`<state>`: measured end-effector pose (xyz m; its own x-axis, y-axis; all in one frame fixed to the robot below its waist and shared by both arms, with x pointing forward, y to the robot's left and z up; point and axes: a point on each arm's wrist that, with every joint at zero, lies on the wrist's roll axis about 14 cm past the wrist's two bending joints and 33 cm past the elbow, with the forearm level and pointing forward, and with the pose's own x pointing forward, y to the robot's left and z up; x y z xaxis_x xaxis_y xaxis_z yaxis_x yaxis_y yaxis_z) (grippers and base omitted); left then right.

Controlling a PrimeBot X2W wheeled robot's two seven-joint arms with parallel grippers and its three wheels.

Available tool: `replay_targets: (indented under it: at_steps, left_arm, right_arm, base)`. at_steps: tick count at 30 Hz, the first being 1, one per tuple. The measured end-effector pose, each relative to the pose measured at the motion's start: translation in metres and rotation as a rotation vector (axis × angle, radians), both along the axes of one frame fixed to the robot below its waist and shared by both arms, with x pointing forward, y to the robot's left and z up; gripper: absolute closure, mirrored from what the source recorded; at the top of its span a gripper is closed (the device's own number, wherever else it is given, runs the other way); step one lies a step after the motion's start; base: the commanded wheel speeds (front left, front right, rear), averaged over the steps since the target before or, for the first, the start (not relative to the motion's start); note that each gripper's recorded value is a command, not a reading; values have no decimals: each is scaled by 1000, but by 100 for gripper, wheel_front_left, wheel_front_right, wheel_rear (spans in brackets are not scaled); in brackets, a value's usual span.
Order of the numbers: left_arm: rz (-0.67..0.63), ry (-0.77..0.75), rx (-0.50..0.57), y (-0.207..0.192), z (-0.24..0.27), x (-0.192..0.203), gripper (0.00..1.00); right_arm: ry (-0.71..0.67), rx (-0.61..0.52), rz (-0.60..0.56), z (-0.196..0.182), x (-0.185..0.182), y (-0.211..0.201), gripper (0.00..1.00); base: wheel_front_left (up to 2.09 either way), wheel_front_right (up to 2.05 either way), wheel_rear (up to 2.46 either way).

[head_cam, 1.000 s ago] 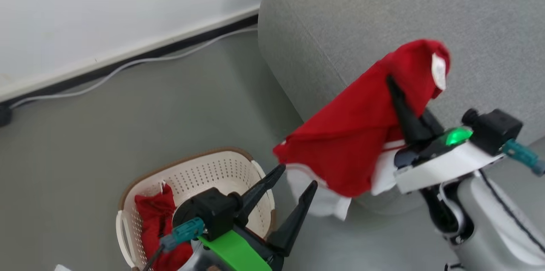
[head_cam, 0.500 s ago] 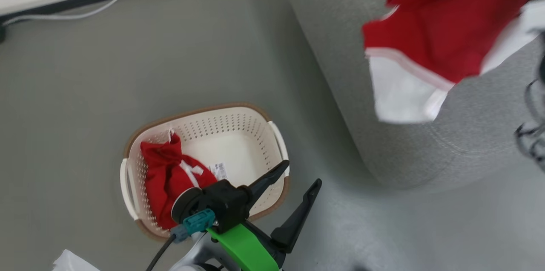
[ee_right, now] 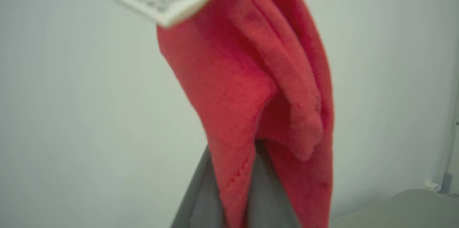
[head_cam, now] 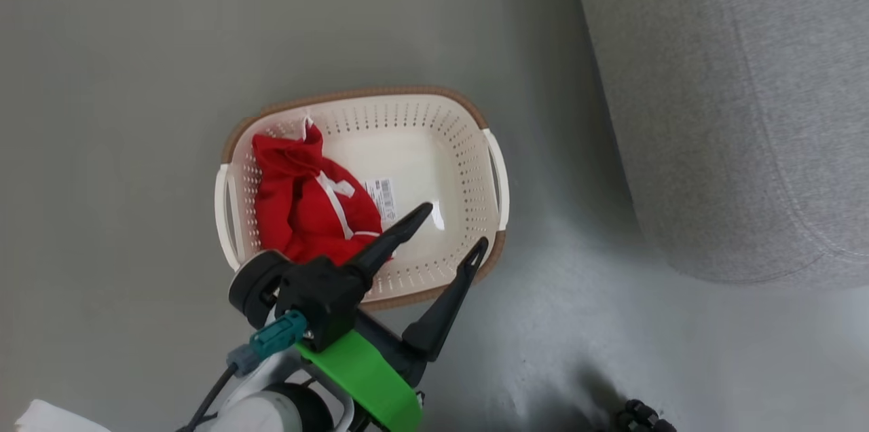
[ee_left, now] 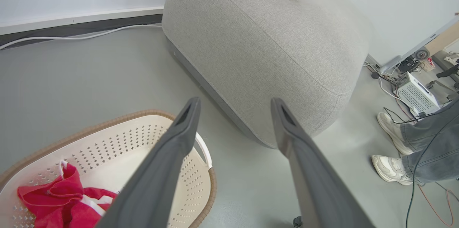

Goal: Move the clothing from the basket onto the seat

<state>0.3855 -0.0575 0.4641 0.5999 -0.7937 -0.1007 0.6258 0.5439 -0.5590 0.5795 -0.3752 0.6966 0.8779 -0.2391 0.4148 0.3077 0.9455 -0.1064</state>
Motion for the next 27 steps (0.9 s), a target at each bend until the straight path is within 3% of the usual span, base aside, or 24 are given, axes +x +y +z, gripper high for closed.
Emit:
replay_targets:
  at_steps: [10,17,24,25,26,27]
  left_arm:
    - [5,87,43,10,-45,19,0]
    - [25,142,90,20,-84,31,0]
    - [0,128,57,9,-77,29,0]
    - [-7,123,51,7,-74,28,0]
    - [-6,116,47,6,-72,28,0]
    - [-10,111,44,5,-69,27,0]
  right_arm:
    - [267,169,-37,-144,40,-7,100]
    - [525,207,-27,-267,27,21,100]
    - [611,171,-126,-276,-2,-11,100]
    - [613,173,-135,-273,-5,-14,76]
    - [617,173,-144,-271,-7,-16,13]
    - [623,171,-151,-269,-10,-18,0]
  base:
    - [0,0,0]
    - [0,0,0]
    - [0,0,0]
    - [0,0,0]
    - [0,0,0]
    - [0,0,0]
